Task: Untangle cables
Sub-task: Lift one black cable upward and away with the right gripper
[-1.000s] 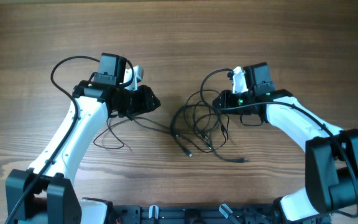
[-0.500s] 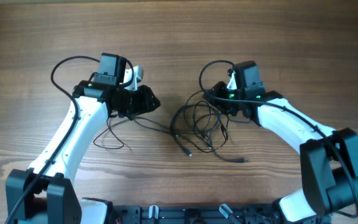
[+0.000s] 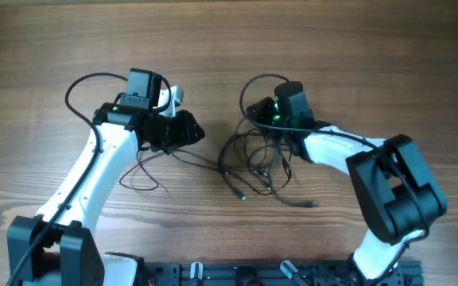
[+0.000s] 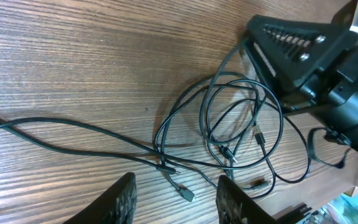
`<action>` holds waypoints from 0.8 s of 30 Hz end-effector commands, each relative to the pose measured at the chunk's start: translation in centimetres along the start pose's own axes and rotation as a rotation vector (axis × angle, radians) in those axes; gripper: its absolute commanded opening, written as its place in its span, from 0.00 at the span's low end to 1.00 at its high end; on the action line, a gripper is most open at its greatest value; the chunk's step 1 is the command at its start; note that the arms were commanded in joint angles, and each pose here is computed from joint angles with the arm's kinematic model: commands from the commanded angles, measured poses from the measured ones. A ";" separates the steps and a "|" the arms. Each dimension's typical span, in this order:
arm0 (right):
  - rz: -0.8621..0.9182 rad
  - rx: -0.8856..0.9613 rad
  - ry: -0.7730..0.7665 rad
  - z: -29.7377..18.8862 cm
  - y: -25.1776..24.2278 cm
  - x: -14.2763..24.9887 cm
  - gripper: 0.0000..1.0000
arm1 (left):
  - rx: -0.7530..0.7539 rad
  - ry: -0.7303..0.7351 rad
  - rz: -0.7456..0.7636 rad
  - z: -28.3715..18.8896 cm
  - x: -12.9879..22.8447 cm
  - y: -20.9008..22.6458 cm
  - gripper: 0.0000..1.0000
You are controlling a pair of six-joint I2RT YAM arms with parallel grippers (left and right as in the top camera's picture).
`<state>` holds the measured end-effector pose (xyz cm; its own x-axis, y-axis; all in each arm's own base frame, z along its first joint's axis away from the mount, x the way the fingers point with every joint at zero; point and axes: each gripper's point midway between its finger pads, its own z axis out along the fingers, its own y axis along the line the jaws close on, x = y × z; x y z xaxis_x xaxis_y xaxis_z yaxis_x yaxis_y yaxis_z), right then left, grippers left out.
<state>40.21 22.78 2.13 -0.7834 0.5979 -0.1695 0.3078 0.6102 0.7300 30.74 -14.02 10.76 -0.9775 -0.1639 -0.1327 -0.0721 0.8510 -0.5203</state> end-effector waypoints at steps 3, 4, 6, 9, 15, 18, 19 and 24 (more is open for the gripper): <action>-0.168 -0.154 0.060 0.3 3.1 1.1 0.04 | -0.012 0.010 0.013 0.4 0.2 0.3 0.43; -0.226 -0.187 0.094 0.2 3.6 1.8 0.04 | -0.012 0.011 0.013 0.4 0.2 0.3 0.43; -0.357 -0.250 0.169 -0.2 4.2 3.4 0.04 | -0.012 0.010 0.013 0.4 0.2 0.3 0.43; -0.442 -0.277 0.255 -1.3 4.7 4.9 0.05 | -0.013 0.010 0.013 0.4 0.2 0.3 0.43; -0.684 -0.028 0.316 -6.5 7.1 2.9 0.04 | -0.012 0.007 0.015 0.4 0.1 0.2 0.43; -0.791 -0.123 0.218 -11.2 14.7 0.5 0.04 | -0.012 0.007 0.015 0.4 0.1 0.3 0.43; -0.820 -0.172 0.161 -13.1 17.6 -0.4 0.04 | -0.012 0.007 0.015 0.4 0.1 0.2 0.42; -0.952 -0.432 -0.179 -23.8 29.7 -4.0 0.04 | -0.012 0.007 0.015 0.4 0.1 0.2 0.42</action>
<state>40.23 26.99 32.26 -0.6687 -0.0045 -0.7436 -0.5504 0.6753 0.4909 30.77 -14.02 10.75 -0.9774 -0.1640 -0.1335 -0.0718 0.8511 -0.5202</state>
